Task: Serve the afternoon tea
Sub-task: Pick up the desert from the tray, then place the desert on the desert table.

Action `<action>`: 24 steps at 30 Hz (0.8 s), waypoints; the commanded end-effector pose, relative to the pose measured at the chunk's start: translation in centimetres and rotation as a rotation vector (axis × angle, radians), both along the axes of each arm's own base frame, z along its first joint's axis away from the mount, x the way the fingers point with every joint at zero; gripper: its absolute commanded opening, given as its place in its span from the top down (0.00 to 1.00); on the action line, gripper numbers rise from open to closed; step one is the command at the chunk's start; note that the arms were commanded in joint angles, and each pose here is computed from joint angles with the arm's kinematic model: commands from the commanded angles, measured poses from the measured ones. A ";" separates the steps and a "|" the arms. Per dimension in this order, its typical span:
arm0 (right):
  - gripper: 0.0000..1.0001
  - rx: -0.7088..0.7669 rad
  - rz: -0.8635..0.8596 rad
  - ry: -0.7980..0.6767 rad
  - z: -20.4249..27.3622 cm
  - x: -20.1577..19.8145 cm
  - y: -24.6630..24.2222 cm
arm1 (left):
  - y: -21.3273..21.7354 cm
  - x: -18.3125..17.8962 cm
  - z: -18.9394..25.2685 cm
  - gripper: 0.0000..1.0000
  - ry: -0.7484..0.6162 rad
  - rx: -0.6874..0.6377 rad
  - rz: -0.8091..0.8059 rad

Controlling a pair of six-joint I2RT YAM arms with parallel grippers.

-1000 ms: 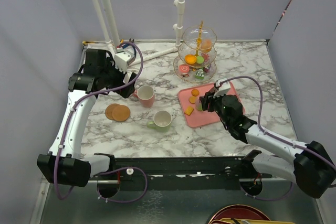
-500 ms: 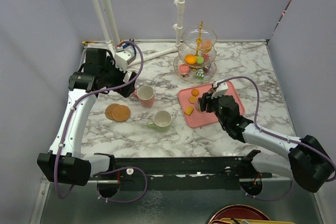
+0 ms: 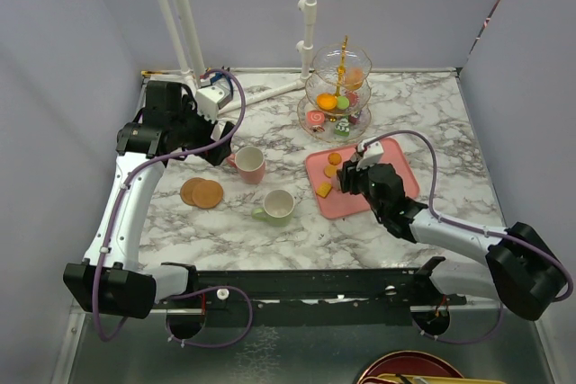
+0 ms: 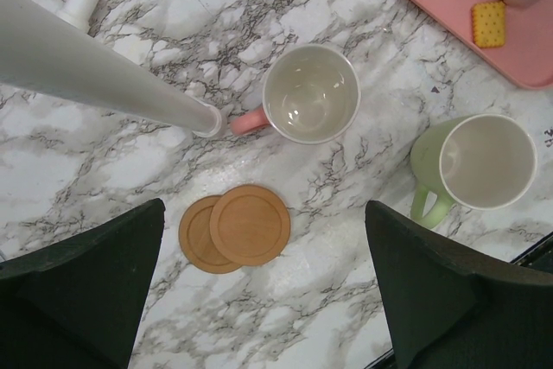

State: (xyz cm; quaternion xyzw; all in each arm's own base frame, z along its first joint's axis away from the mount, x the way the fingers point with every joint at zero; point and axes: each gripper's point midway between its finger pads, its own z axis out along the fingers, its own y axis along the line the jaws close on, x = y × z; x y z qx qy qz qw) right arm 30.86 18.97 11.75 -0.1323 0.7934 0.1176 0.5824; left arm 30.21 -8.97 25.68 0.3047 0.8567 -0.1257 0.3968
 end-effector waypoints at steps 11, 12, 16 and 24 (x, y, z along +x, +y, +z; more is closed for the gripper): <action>0.59 0.007 -0.010 -0.136 6.7 1.3 0.6 | -0.4 0.6 1.6 0.01 -0.039 -0.024 -0.018; 0.60 0.017 -0.012 -0.157 7.9 1.4 0.7 | -0.4 0.5 1.7 0.01 -0.040 -0.024 -0.019; 0.61 0.052 -0.027 -0.247 12.8 2.2 0.8 | -0.4 0.6 1.7 0.01 -0.041 -0.024 -0.018; 0.61 0.037 -0.060 -0.424 23.4 5.8 1.1 | -0.5 0.5 2.1 0.01 -0.049 -0.033 -0.021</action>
